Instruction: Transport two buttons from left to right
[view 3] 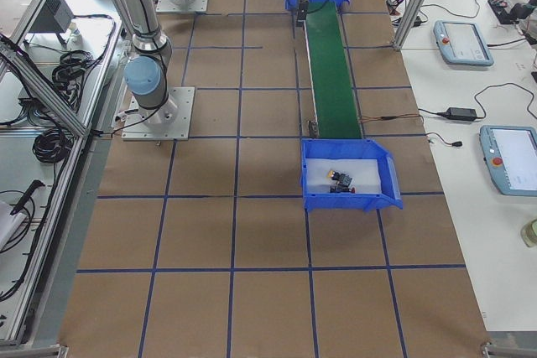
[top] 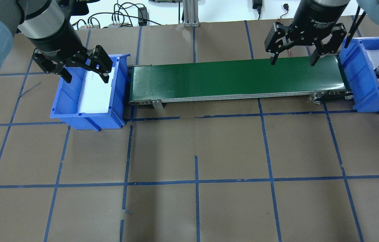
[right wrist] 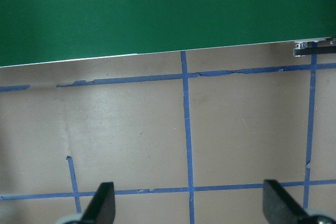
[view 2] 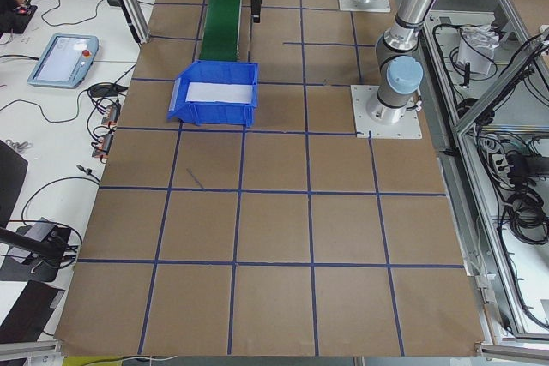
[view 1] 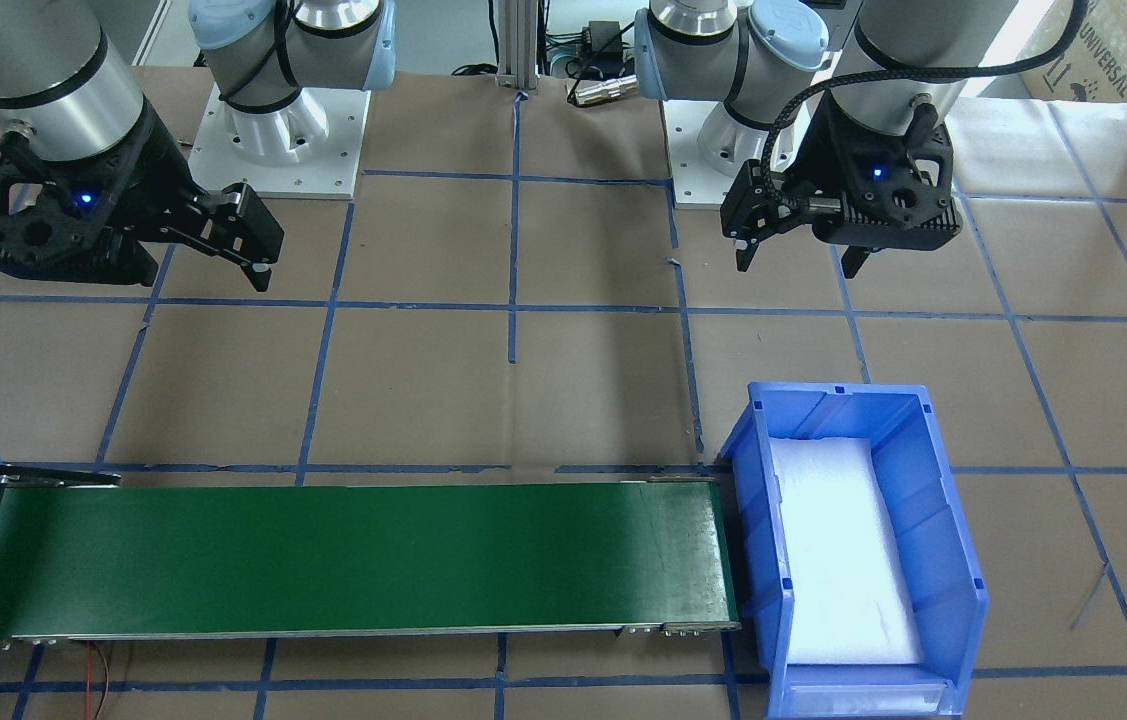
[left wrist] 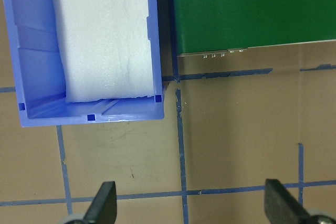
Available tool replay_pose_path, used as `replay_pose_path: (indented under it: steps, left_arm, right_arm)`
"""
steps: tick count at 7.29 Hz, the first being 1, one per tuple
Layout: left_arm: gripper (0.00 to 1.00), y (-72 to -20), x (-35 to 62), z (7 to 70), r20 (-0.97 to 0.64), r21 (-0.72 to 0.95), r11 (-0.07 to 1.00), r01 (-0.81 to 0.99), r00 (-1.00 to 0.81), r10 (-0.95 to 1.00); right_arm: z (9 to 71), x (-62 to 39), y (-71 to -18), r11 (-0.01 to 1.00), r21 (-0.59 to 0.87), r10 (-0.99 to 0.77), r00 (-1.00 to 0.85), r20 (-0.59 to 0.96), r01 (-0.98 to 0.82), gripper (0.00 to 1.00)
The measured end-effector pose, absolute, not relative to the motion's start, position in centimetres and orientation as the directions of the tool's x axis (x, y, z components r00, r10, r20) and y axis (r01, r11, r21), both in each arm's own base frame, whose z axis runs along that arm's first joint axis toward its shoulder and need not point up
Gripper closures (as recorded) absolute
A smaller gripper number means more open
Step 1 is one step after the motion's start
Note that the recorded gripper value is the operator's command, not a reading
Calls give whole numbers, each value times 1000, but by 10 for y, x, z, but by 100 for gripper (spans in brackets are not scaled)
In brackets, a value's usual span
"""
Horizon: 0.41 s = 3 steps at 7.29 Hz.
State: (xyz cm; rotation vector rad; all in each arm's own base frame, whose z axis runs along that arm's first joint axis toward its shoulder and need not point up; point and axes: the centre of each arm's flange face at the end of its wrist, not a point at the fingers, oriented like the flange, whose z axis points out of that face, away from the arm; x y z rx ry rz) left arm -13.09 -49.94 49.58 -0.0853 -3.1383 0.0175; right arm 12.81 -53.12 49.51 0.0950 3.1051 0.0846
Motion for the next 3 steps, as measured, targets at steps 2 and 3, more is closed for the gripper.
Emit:
replay_pose_path:
  steps: [2,3]
  left_arm:
    - [0,-499,-131,496,2,-11,998,54,-999,54]
    - [0,-499,-131,496,3,-11,998,54,-999,55]
  right_arm:
    - [491,128,-533,996,60,62,-998,-29,60,0]
    - [490,127,-533,996,61,62,-998,-31,60,0]
